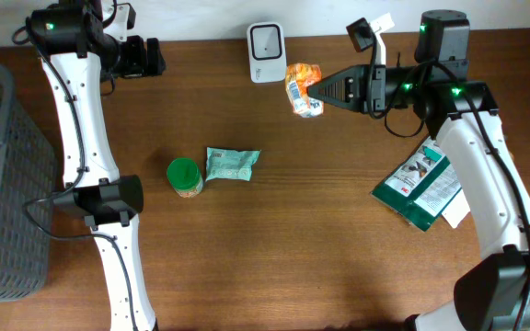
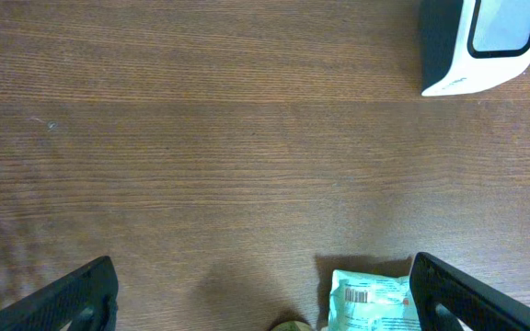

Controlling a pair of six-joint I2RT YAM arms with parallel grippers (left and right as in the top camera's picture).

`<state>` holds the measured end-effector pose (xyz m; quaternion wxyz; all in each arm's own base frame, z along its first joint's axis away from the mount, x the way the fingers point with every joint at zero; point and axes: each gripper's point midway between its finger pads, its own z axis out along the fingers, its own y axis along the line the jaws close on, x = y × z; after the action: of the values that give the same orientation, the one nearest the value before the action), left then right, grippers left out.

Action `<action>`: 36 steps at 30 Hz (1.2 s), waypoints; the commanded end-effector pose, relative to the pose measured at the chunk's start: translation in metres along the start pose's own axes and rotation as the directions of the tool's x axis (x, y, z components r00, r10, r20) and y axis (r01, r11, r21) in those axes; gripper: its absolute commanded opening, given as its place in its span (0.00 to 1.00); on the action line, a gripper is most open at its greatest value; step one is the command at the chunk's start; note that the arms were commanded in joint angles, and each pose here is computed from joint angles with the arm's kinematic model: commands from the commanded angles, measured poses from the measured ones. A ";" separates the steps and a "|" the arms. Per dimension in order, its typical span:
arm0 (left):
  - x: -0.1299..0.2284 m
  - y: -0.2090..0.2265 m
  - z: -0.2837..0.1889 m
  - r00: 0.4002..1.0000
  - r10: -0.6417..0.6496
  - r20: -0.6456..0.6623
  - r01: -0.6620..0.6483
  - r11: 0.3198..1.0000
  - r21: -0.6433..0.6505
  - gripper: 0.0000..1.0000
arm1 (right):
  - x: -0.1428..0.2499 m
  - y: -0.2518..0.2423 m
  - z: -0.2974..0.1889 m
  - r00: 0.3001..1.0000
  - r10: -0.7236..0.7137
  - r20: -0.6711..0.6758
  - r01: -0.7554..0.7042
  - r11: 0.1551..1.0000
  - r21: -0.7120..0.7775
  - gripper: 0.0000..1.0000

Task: Scan the item barcode
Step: 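Lift the orange packet with the right gripper up to the scanner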

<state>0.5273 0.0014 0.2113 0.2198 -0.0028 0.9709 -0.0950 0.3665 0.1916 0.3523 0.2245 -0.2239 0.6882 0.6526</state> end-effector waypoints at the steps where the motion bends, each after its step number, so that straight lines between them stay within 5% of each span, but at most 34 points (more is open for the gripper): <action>1: -0.001 0.001 -0.001 1.000 0.006 0.008 -0.006 1.000 -0.003 0.99 | -0.001 -0.003 -0.002 1.000 -0.014 0.019 0.013 0.998 0.058 0.04; 10: -0.001 0.001 -0.001 1.000 0.006 0.008 -0.006 1.000 -0.003 0.99 | 0.017 -0.024 0.000 1.000 0.019 0.000 -0.019 0.986 0.165 0.04; 14: -0.001 0.001 -0.001 1.000 0.006 0.008 -0.006 1.000 -0.003 0.99 | 0.036 -0.066 -0.005 0.990 0.140 0.005 -0.129 0.901 0.414 0.04; 20: -0.001 0.001 -0.001 1.000 0.006 0.008 -0.006 1.000 -0.003 0.99 | 0.050 -0.104 -0.025 0.971 0.232 0.055 -0.208 0.710 0.673 0.04; 27: -0.001 0.001 -0.001 1.000 0.006 0.008 -0.006 1.000 -0.003 0.99 | -0.010 -0.086 -0.082 0.992 0.066 0.106 -0.124 0.399 0.909 0.04; 31: -0.001 0.001 -0.001 1.000 0.006 0.008 -0.006 1.000 -0.004 0.99 | -0.053 -0.084 -0.090 0.997 -0.062 0.040 -0.024 0.240 0.970 0.04; 36: -0.001 0.001 -0.001 1.000 0.006 0.008 -0.006 1.000 -0.003 0.99 | -0.095 -0.123 -0.083 0.963 -0.204 -0.176 0.156 -0.113 0.981 0.04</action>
<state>0.5273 0.0016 0.2113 0.2198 -0.0030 0.9709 -0.0950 0.4823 0.1161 0.3352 0.3925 -0.0428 0.9158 0.0731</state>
